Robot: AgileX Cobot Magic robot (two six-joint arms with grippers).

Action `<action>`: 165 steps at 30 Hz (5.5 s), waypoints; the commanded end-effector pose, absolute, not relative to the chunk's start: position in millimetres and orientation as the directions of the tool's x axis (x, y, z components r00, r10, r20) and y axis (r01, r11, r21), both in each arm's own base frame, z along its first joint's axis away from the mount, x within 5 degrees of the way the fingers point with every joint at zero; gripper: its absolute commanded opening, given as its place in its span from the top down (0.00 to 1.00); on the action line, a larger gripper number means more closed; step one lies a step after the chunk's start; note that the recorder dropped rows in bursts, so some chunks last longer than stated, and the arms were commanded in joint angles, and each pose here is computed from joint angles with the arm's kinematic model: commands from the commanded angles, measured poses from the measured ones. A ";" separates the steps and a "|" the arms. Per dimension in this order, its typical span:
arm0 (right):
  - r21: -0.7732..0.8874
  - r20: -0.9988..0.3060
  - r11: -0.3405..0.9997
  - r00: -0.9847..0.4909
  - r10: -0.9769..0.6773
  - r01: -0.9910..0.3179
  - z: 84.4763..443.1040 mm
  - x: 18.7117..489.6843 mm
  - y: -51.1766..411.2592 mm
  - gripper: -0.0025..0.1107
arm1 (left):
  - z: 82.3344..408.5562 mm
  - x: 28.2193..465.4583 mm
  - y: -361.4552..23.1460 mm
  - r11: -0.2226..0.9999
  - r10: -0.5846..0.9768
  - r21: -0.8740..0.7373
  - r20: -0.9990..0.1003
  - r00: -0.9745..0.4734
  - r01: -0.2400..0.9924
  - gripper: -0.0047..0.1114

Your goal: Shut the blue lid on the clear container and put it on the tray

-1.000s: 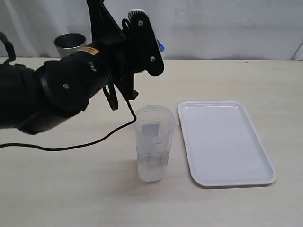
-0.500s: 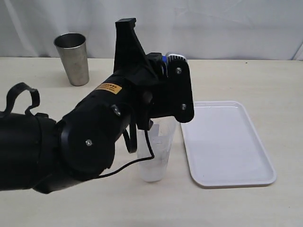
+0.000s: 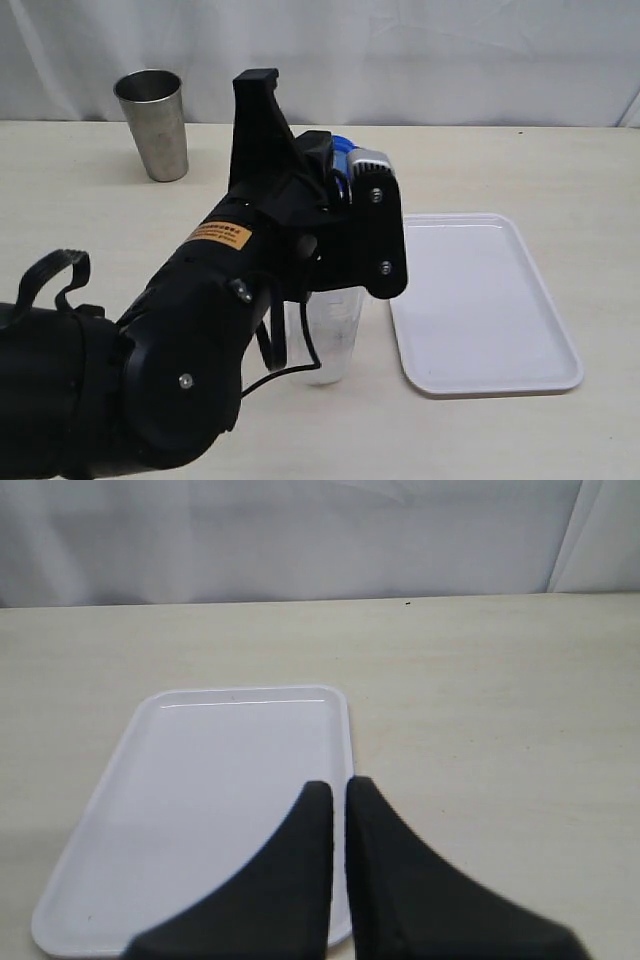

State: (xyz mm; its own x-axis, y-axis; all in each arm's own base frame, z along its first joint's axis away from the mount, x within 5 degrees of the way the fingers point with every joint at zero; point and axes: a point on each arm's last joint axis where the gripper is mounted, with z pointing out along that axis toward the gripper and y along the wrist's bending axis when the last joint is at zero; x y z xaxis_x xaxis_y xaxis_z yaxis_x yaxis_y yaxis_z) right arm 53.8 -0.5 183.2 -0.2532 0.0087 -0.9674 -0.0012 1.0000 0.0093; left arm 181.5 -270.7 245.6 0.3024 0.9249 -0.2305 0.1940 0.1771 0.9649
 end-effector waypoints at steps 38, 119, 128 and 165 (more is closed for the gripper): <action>0.013 -0.968 1.000 -0.252 0.012 -0.002 182.3 53.5 -0.5 0.94 | 236.5 166.3 -271.4 0.117 0.917 0.976 -0.178 0.357 0.186 0.96; 0.013 -0.968 1.000 -0.252 0.012 -0.002 182.3 53.5 -0.5 0.94 | 219.7 131.4 -271.1 0.071 0.910 0.976 -0.148 0.387 0.207 0.96; 0.013 -0.968 1.000 -0.252 0.012 -0.002 182.3 53.5 -0.5 0.94 | 216.7 129.9 -273.0 0.056 0.901 0.969 -0.152 0.405 0.240 0.96; 0.013 -0.968 1.000 -0.252 0.012 -0.002 182.3 53.5 -0.5 0.94 | 202.5 124.1 -275.4 0.025 0.890 0.914 -0.205 0.408 0.405 0.96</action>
